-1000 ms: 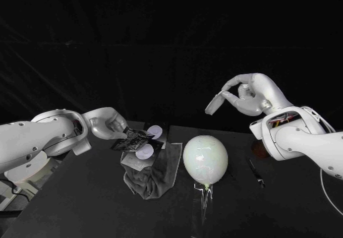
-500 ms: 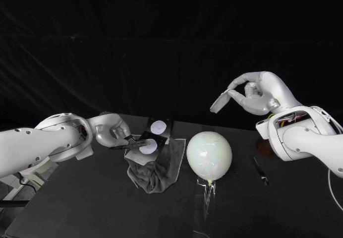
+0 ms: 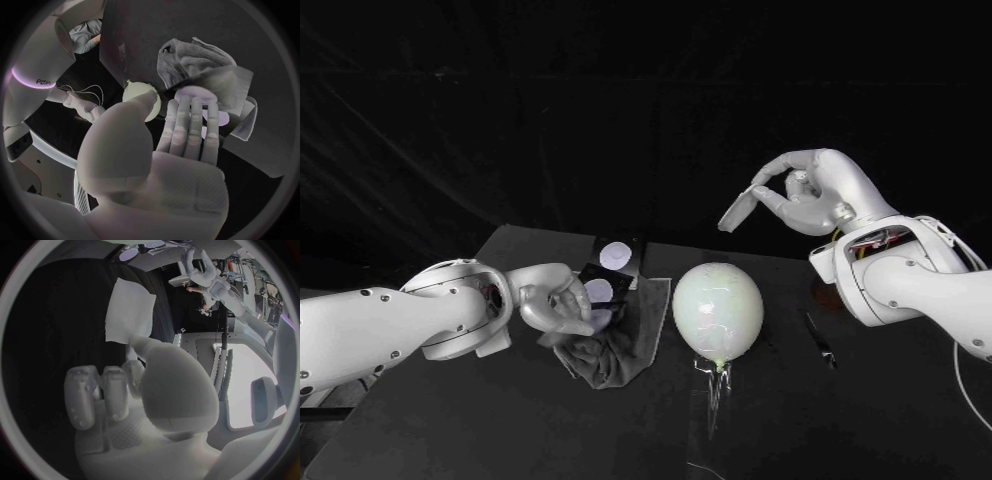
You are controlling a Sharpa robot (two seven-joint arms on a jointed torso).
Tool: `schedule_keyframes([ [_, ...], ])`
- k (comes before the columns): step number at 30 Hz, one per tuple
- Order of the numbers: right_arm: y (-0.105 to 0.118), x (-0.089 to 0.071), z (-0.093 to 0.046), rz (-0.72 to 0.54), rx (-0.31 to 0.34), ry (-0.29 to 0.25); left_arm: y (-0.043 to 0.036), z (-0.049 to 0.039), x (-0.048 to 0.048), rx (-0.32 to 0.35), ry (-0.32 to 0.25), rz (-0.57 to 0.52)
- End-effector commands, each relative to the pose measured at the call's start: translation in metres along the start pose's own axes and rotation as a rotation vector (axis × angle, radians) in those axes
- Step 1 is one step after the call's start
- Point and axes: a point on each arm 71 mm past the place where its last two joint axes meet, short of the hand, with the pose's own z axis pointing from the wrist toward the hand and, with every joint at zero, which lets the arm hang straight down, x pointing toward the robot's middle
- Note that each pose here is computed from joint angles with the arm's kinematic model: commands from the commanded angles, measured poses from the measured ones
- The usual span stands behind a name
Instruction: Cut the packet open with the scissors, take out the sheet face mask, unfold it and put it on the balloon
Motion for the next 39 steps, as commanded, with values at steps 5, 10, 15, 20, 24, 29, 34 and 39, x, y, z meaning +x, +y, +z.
schedule_keyframes([
  [5,-0.001,0.004,-0.002,-0.002,-0.001,0.025,-0.0025,0.0015,0.0092,-0.008,0.074,-0.059],
  [10,-0.001,0.006,-0.003,0.0,-0.001,0.03,0.0005,0.0013,0.011,-0.016,0.105,-0.08],
  [15,-0.001,0.007,-0.003,0.001,0.001,0.032,0.0007,0.0022,0.0121,-0.015,0.122,-0.091],
  [20,-0.001,0.008,-0.003,0.002,0.001,0.038,-0.0007,0.0045,0.0087,0.005,0.077,-0.114],
  [24,-0.001,0.011,-0.004,0.005,0.002,0.052,-0.0026,0.01,0.0004,0.047,-0.021,-0.184],
  [29,0.0,0.014,-0.004,0.006,0.003,0.066,-0.0068,0.019,-0.0105,0.106,-0.133,-0.319],
  [34,0.001,0.016,-0.003,0.006,-0.001,0.074,-0.0145,0.0303,-0.0198,0.165,-0.226,-0.486],
  [39,0.003,0.017,-0.003,0.007,-0.012,0.078,-0.024,0.042,-0.0249,0.202,-0.278,-0.645],
])
